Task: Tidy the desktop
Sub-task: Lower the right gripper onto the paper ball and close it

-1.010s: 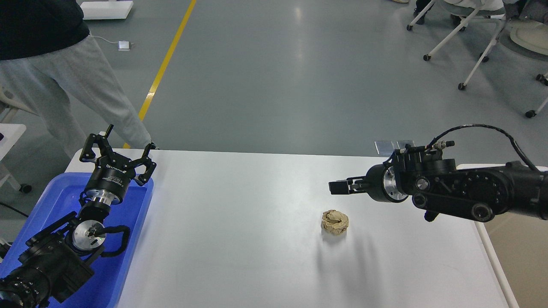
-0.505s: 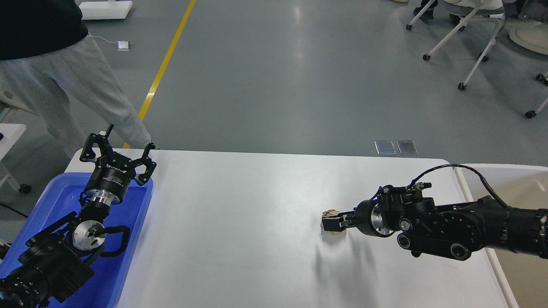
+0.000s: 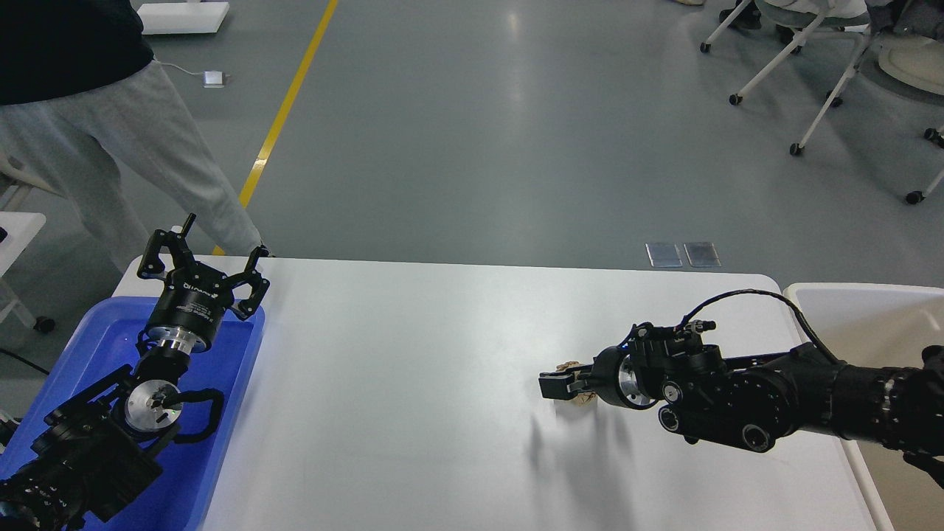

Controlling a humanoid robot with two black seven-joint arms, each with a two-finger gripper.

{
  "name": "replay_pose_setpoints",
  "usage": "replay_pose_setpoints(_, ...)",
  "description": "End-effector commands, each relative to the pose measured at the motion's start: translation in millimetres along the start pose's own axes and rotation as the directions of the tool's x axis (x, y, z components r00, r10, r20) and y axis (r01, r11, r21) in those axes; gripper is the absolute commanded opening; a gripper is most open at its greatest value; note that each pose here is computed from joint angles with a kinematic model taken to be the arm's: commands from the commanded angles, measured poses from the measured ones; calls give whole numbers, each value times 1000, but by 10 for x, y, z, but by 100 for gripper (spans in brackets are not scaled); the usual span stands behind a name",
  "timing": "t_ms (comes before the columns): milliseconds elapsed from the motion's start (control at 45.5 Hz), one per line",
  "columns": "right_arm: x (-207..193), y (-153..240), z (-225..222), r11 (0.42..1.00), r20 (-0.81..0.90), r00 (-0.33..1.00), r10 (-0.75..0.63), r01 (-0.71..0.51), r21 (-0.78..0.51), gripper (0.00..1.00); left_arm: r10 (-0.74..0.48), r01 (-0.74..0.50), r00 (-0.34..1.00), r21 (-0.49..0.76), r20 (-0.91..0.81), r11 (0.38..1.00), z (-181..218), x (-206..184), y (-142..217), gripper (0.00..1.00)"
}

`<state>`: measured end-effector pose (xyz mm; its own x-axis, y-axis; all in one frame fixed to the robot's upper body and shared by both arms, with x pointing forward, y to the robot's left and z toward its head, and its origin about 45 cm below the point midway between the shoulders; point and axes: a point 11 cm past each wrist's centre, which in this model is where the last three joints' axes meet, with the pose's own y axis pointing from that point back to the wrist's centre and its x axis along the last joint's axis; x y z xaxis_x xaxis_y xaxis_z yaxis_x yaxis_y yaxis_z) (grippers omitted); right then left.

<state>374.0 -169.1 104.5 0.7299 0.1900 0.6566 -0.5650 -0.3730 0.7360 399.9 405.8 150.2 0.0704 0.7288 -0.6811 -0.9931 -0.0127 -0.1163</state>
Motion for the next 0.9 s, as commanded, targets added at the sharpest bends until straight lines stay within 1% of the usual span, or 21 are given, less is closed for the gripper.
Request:
replay_pose_setpoints(0, -8, -69, -53, 1000, -3, 1000, 4, -4, 0, 100, 0, 0, 1000, 0, 0, 1000, 0, 0, 0, 100)
replay_pose_setpoints(44, -2, -80, -41, 1000, -3, 1000, 8, -8, -5, 100, 0, 0, 1000, 0, 0, 1000, 0, 0, 0, 100)
replay_pose_setpoints(154, -32, -142, -197, 1000, -16, 1000, 10, -10, 21, 100, 0, 0, 1000, 0, 0, 1000, 0, 0, 0, 100)
replay_pose_setpoints(395, -62, -184, -10, 999, -20, 999, 40, -41, -33, 100, 0, 0, 1000, 0, 0, 1000, 0, 0, 0, 100)
replay_pose_setpoints(527, -33, -223, -30, 997, -30, 998, 62, -63, -38, 100, 0, 0, 1000, 0, 0, 1000, 0, 0, 0, 100)
replay_pose_setpoints(878, -142, -241, 2, 998, -35, 998, 50, -51, -35, 100, 0, 0, 1000, 0, 0, 1000, 0, 0, 0, 100)
